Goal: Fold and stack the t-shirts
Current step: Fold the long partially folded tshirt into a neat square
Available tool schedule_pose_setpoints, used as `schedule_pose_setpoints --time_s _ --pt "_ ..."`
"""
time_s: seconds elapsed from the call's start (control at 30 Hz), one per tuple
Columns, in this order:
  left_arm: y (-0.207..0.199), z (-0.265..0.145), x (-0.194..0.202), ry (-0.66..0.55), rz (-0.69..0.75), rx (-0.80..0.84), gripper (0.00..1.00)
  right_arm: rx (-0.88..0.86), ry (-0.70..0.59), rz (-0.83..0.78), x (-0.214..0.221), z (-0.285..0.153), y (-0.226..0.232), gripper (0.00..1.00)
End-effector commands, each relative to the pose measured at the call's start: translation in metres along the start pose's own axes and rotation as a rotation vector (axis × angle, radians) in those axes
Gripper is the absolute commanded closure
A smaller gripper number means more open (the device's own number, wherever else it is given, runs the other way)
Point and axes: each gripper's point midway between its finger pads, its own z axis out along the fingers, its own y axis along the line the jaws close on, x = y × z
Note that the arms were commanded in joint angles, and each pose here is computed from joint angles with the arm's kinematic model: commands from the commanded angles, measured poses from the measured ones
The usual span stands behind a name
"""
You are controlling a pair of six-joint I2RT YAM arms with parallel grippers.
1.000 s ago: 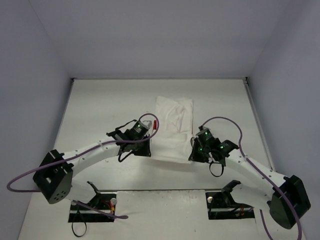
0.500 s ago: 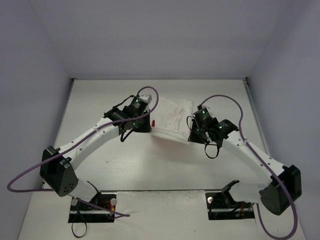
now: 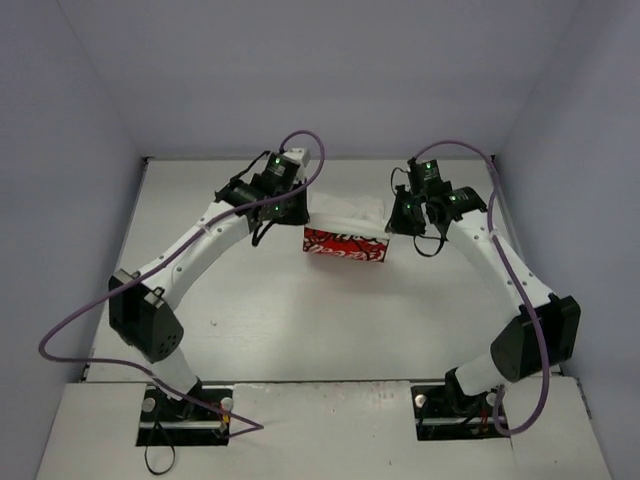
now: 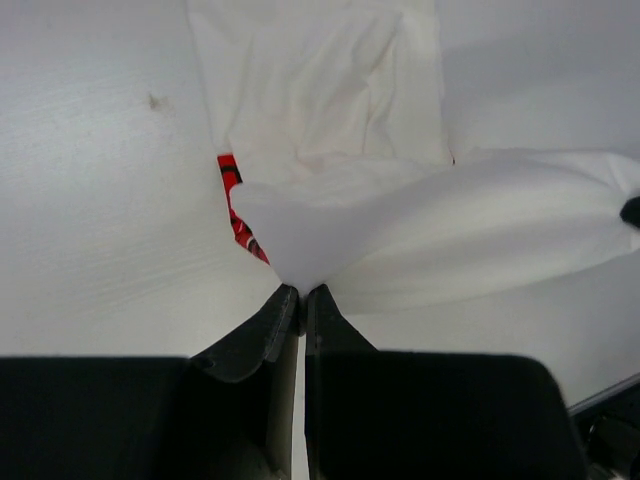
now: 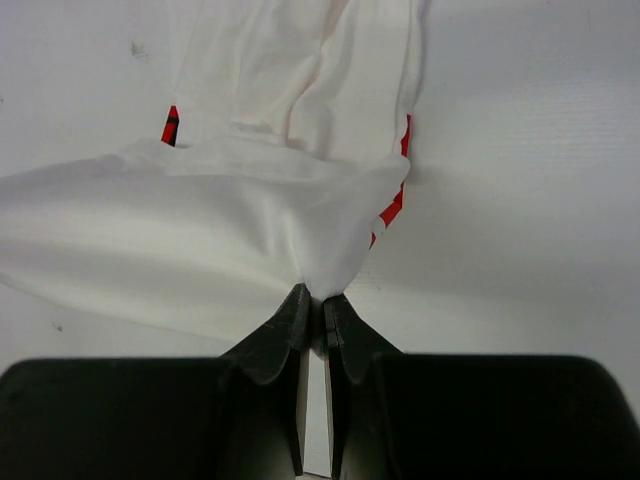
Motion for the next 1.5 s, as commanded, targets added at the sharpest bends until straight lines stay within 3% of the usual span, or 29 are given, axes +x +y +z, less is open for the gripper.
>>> schedule_pose_setpoints --time_s 0.0,0.33,0.7,0.93,1.0,1.07,1.13,1.2,1.4,1.47 --pt "0.017 0.009 -0.049 -0.087 0.03 -0.047 1.0 0.025 0.038 -0.059 -0.019 0.018 -0.009 0.96" --pt "0.034 0.089 -0.092 -0.096 0.014 -0.068 1.0 0.009 0.055 -0.066 -0.083 0.086 -0.016 1.0" --pt "0.051 0.132 -0.129 -0.164 -0.029 -0.065 1.0 -0.056 0.075 -0.023 -0.116 0.138 -0.027 1.0" --pt "0.07 0.179 -0.125 -0.168 -0.067 -0.067 1.0 -0.048 0.1 0.008 -0.123 0.19 -0.044 0.92" --pt "0.073 0.188 -0.124 -0.168 -0.077 -0.063 0.94 -0.039 0.085 0.019 -0.131 0.196 -0.048 0.87" --pt "0.075 0.196 -0.128 -0.181 -0.082 -0.06 0.74 -0.039 0.08 0.031 -0.134 0.205 -0.053 0.75" --pt "0.074 0.195 -0.138 -0.212 -0.09 -0.054 0.59 -0.032 0.063 0.042 -0.14 0.209 -0.056 0.57" --pt "0.072 0.186 -0.152 -0.253 -0.093 -0.045 0.54 -0.037 0.015 0.031 -0.157 0.203 -0.053 0.49" --pt "0.054 0.116 -0.2 -0.419 -0.077 -0.013 0.53 -0.043 -0.182 -0.083 -0.216 0.147 -0.041 0.46" --pt "0.042 0.086 -0.208 -0.46 -0.071 0.016 0.53 -0.071 -0.216 -0.171 -0.222 0.124 -0.035 0.51"
